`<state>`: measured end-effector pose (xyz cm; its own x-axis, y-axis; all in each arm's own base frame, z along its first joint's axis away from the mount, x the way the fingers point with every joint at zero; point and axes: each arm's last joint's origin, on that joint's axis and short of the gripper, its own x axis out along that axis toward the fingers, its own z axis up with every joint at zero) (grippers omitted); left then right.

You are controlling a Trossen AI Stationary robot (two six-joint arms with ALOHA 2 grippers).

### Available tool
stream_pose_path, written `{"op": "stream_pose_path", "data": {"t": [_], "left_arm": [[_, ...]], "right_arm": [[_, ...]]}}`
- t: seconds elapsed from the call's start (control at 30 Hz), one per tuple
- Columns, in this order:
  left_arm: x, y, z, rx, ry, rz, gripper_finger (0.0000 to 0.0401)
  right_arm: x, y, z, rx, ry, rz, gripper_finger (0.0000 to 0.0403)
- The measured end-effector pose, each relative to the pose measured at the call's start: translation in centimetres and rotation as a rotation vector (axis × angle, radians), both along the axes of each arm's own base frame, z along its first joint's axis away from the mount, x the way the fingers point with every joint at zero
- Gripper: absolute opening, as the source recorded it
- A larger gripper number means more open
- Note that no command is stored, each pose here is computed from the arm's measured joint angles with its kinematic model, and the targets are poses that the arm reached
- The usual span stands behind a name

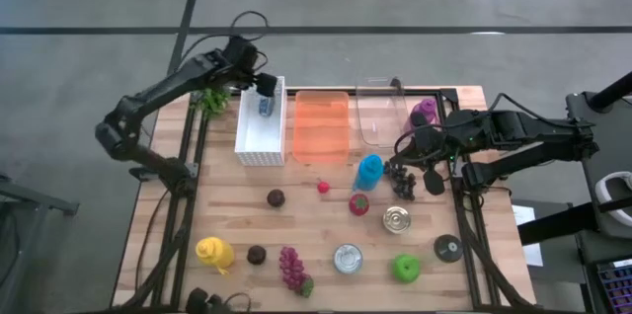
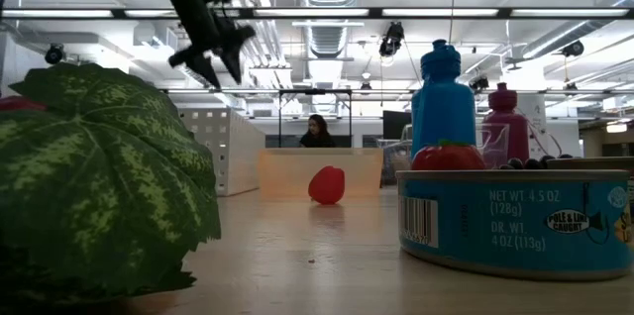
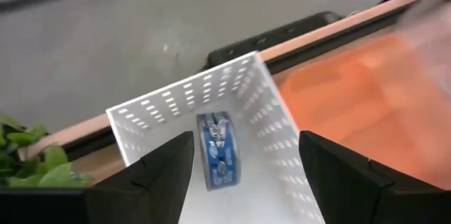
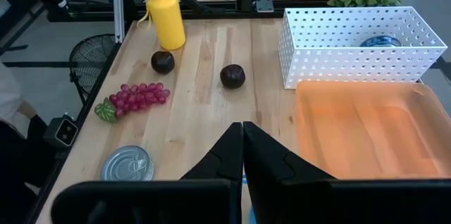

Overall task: Pick & Place Food Item
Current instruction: Put the blue tumbler into the transparent bin

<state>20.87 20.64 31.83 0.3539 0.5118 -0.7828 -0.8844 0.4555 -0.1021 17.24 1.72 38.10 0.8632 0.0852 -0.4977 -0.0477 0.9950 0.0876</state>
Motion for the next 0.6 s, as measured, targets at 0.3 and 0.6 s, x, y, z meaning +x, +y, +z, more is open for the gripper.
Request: {"op": "stream_pose_path", "data": {"t": [0.3,0.6], "left_arm": [[-1.5,-7.4,4.8,0.09,-0.096,-0.199,0.027],[0.0,-14.7,6.0,0.108,-0.167,-0.46,0.0258]], "right_arm": [[0.0,0.0,0.0,-0.027,-0.003,0.015,0.0008],[0.0,0.0,0.0,-0.024,-0.004,0.014,0.0008]]}}
